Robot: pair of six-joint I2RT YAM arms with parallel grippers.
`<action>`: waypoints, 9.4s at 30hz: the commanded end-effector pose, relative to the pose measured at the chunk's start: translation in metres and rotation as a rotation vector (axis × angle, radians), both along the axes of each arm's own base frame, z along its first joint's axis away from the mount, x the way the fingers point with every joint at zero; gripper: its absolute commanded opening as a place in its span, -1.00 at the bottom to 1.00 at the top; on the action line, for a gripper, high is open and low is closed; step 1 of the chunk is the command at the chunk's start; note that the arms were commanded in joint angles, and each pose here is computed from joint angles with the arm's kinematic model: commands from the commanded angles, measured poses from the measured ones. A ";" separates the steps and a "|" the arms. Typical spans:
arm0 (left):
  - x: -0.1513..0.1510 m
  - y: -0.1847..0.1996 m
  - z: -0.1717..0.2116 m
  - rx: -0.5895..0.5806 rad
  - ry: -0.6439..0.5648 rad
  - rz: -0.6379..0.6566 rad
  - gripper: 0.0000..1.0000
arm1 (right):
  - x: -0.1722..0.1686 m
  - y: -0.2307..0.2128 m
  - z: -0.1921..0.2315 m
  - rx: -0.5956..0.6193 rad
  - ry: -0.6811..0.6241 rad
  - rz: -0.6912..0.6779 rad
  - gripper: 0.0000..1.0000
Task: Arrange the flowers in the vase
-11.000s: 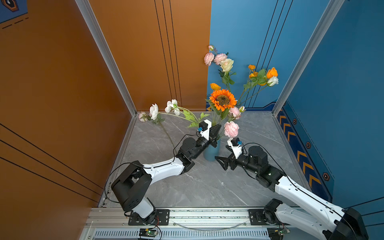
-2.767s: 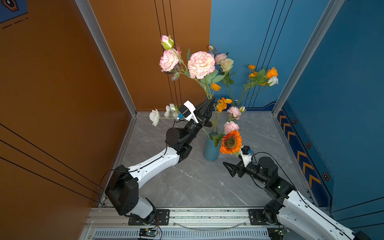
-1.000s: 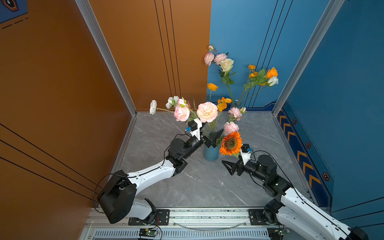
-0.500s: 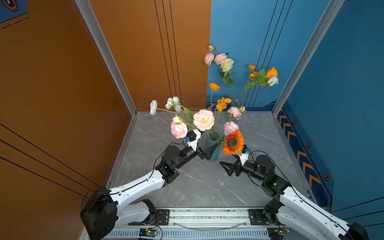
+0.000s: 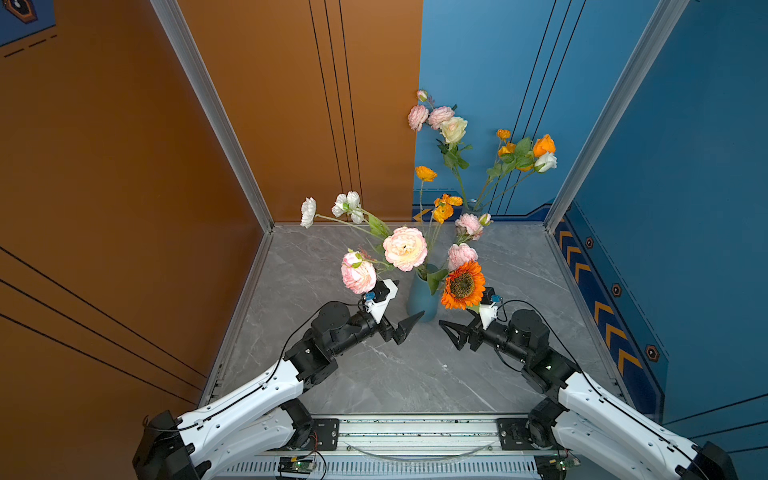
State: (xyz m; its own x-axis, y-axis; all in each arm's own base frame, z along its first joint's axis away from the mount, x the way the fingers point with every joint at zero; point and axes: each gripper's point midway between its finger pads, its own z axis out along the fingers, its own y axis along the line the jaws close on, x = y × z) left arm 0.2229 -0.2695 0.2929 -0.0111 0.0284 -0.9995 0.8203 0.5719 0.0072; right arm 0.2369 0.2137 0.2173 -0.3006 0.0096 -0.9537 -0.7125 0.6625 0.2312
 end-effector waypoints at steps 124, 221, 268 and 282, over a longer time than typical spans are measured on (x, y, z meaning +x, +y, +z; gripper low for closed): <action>0.404 0.046 0.011 -0.101 -0.225 0.223 -0.14 | 0.174 0.043 -0.010 0.097 -0.029 0.037 1.00; 0.210 0.215 -0.075 0.066 0.160 0.903 0.96 | 0.117 -0.077 -0.033 -0.162 0.252 -0.382 1.00; 0.164 0.274 -0.197 0.229 0.184 1.108 0.96 | 0.138 -0.192 -0.098 -0.370 -0.040 -0.832 1.00; 0.166 0.280 -0.197 0.224 0.202 1.136 0.96 | 0.155 -0.224 -0.121 -0.268 0.006 -0.927 1.00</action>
State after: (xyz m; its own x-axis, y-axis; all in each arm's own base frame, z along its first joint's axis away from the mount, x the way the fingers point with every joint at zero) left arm 0.3863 0.0076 0.0906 -0.3098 0.0852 -0.9470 -0.1397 0.9811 0.1340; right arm 0.3860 -0.0035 0.0979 -0.3226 -0.0416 -0.9456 0.1104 0.9906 -0.0813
